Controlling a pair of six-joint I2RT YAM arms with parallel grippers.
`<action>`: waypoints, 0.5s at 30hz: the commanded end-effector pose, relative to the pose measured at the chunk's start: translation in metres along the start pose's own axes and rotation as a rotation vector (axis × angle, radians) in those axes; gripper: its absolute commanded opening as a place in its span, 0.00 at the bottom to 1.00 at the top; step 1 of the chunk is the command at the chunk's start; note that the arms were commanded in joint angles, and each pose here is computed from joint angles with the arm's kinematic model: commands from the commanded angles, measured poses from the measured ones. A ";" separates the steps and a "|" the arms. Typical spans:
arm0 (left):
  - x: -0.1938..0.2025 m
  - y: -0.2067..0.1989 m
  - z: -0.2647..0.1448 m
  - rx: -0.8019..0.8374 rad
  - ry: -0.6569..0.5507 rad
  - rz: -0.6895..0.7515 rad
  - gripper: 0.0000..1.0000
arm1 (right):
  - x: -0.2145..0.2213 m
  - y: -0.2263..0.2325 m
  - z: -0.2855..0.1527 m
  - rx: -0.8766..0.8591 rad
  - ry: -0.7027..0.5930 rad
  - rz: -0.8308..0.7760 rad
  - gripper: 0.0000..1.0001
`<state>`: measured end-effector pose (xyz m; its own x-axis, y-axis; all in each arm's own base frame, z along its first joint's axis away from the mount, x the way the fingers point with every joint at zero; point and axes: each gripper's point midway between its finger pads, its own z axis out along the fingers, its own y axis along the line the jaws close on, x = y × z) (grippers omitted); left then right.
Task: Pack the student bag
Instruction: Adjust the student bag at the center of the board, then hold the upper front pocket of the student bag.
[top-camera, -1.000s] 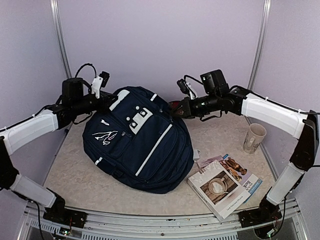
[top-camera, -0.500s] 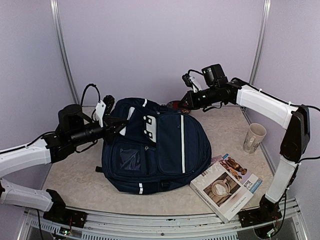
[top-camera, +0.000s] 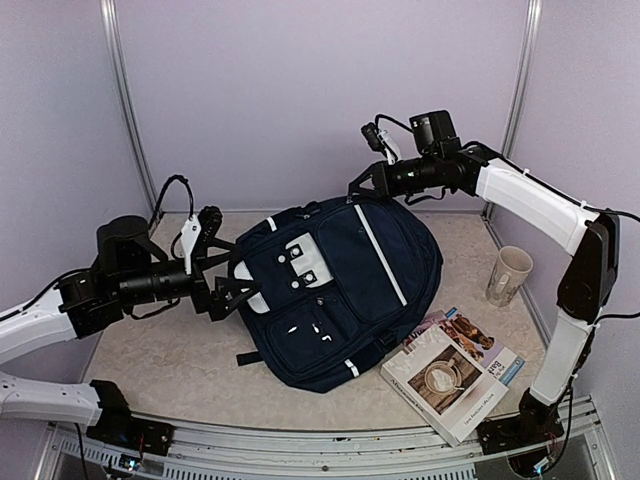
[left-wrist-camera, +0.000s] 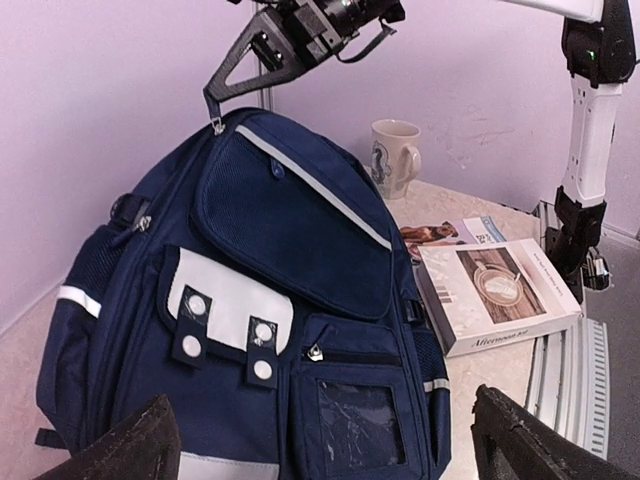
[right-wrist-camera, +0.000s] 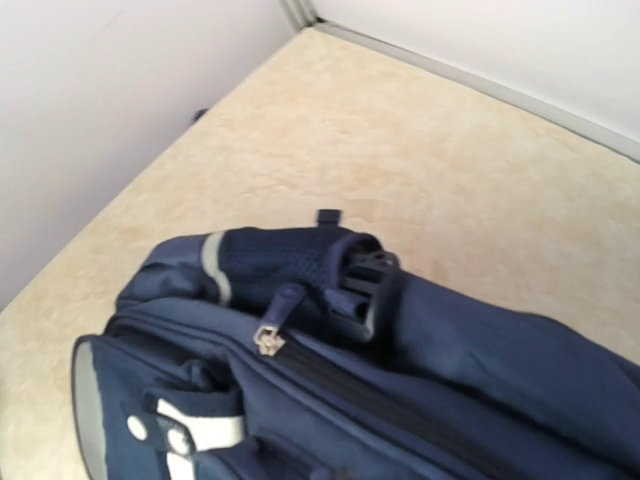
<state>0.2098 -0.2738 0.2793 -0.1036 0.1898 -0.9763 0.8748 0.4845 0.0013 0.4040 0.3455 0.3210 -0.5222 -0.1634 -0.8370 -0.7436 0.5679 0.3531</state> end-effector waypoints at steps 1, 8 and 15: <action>-0.033 0.020 0.011 -0.080 -0.046 0.001 0.99 | -0.042 0.049 -0.021 -0.195 -0.130 -0.177 0.00; -0.018 0.112 0.075 -0.062 0.071 -0.215 0.99 | -0.037 0.082 -0.034 -0.383 -0.139 -0.316 0.00; -0.008 0.147 0.119 0.033 0.179 -0.220 0.99 | -0.025 0.089 -0.033 -0.446 -0.114 -0.360 0.00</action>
<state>0.3945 -0.2960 0.2501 -0.3750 0.2088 -0.9032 0.7843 0.5908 -0.1891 0.3596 0.3687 0.3426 -0.3333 -0.2431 -0.9110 -0.9305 0.2405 0.2762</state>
